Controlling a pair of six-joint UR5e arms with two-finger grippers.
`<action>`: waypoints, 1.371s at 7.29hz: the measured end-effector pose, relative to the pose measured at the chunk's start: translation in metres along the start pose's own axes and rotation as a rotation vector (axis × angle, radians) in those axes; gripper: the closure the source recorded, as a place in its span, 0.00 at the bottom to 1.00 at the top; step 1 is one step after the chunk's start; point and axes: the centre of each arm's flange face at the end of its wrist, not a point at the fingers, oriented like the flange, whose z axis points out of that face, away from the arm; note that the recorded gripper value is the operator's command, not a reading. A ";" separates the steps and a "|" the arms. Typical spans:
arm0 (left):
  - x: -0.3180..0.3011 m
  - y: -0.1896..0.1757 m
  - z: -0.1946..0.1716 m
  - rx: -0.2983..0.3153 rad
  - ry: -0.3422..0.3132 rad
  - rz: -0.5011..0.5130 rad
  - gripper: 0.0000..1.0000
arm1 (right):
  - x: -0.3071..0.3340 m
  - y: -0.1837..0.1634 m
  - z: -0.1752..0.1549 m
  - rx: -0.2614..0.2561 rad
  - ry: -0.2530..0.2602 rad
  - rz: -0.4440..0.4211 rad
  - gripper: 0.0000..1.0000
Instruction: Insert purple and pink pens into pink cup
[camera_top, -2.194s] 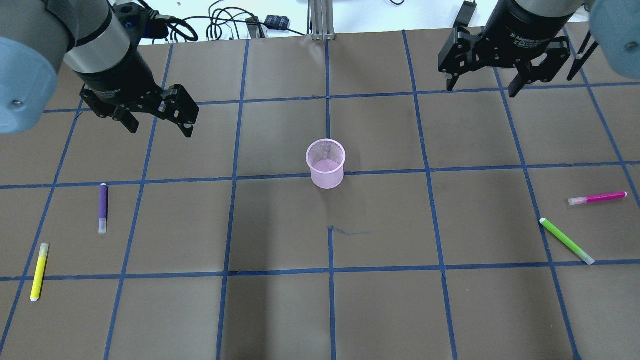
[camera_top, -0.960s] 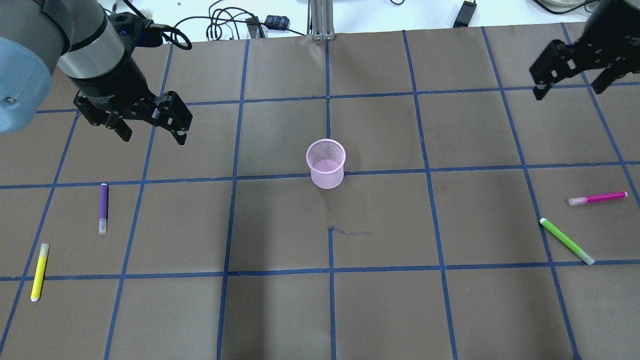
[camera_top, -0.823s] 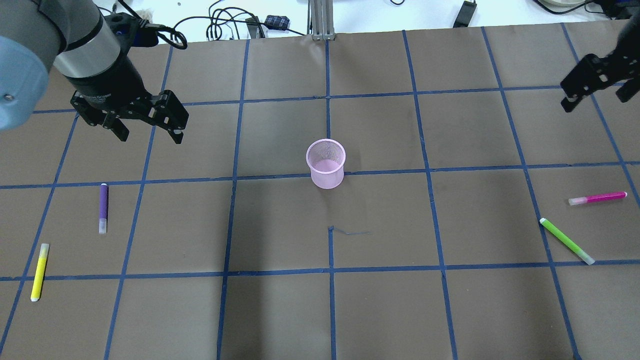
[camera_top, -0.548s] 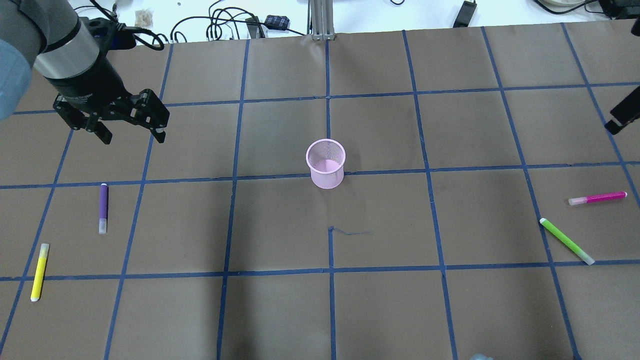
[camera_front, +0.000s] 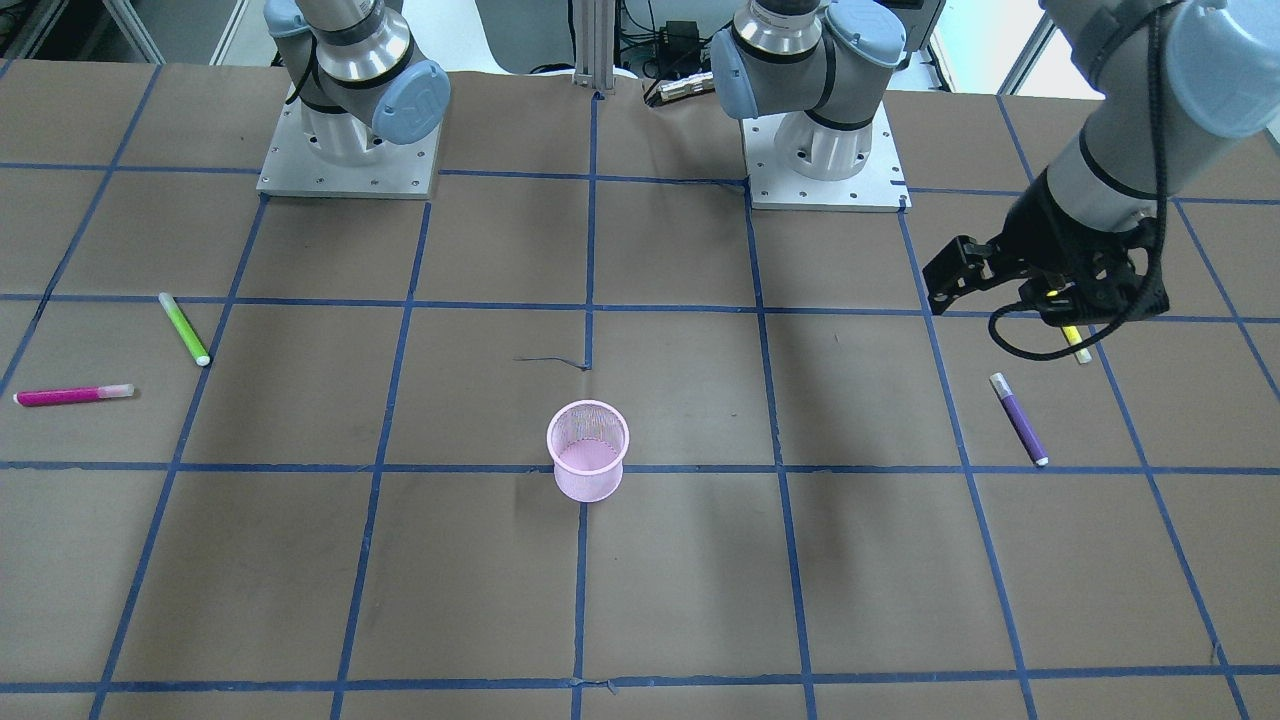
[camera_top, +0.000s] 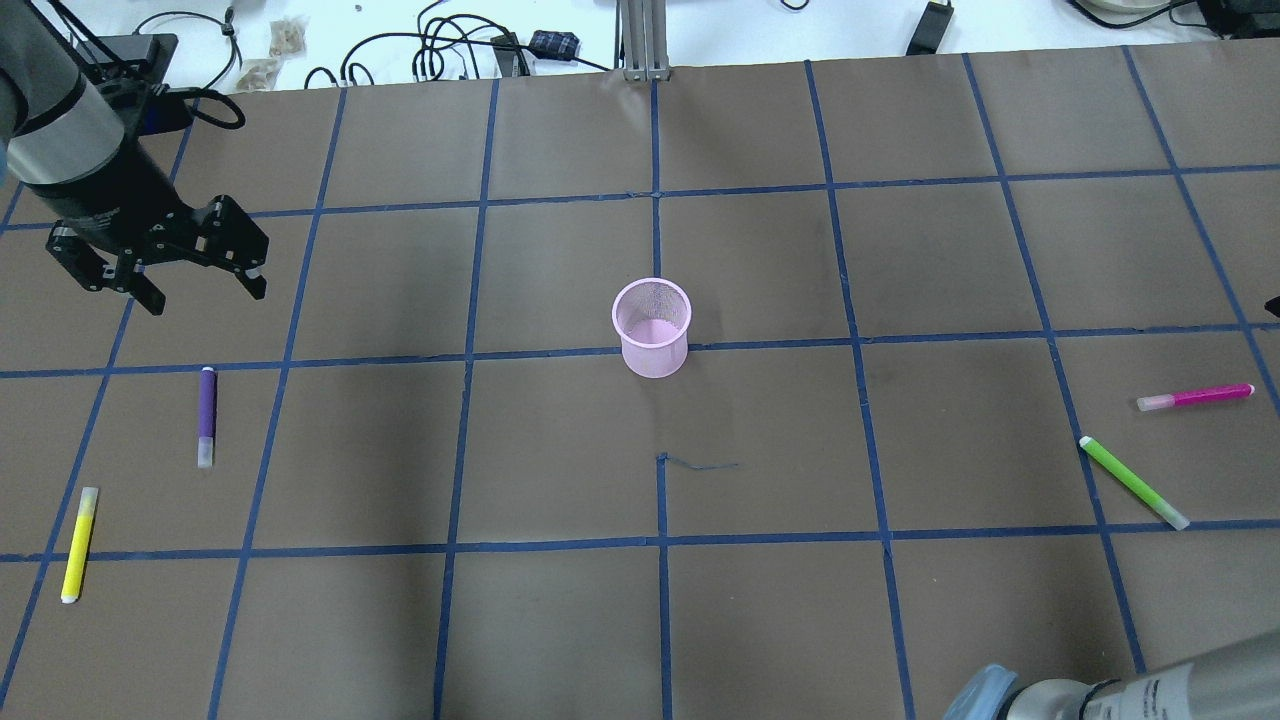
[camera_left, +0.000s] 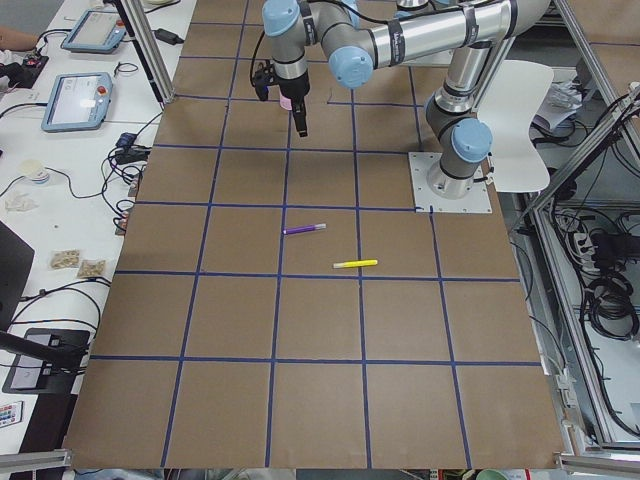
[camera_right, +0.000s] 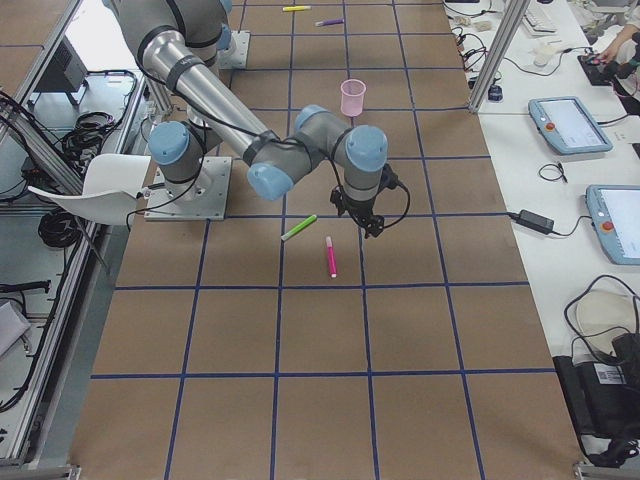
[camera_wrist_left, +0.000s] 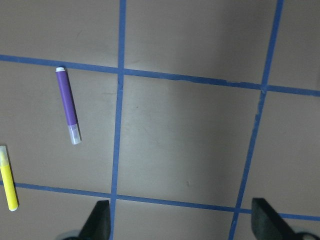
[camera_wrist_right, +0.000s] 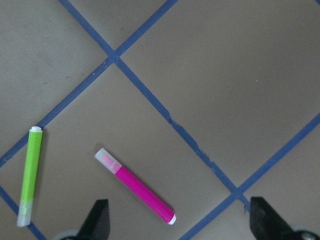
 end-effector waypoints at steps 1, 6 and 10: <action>-0.022 -0.015 0.013 0.013 0.002 -0.012 0.00 | 0.011 0.023 0.023 0.091 -0.028 -0.069 0.00; -0.119 -0.068 0.109 0.060 0.001 -0.027 0.00 | 0.003 0.057 0.075 0.242 -0.154 -0.707 0.04; -0.152 -0.093 0.181 0.060 0.004 -0.019 0.00 | 0.015 0.076 0.109 0.305 -0.172 -0.948 0.15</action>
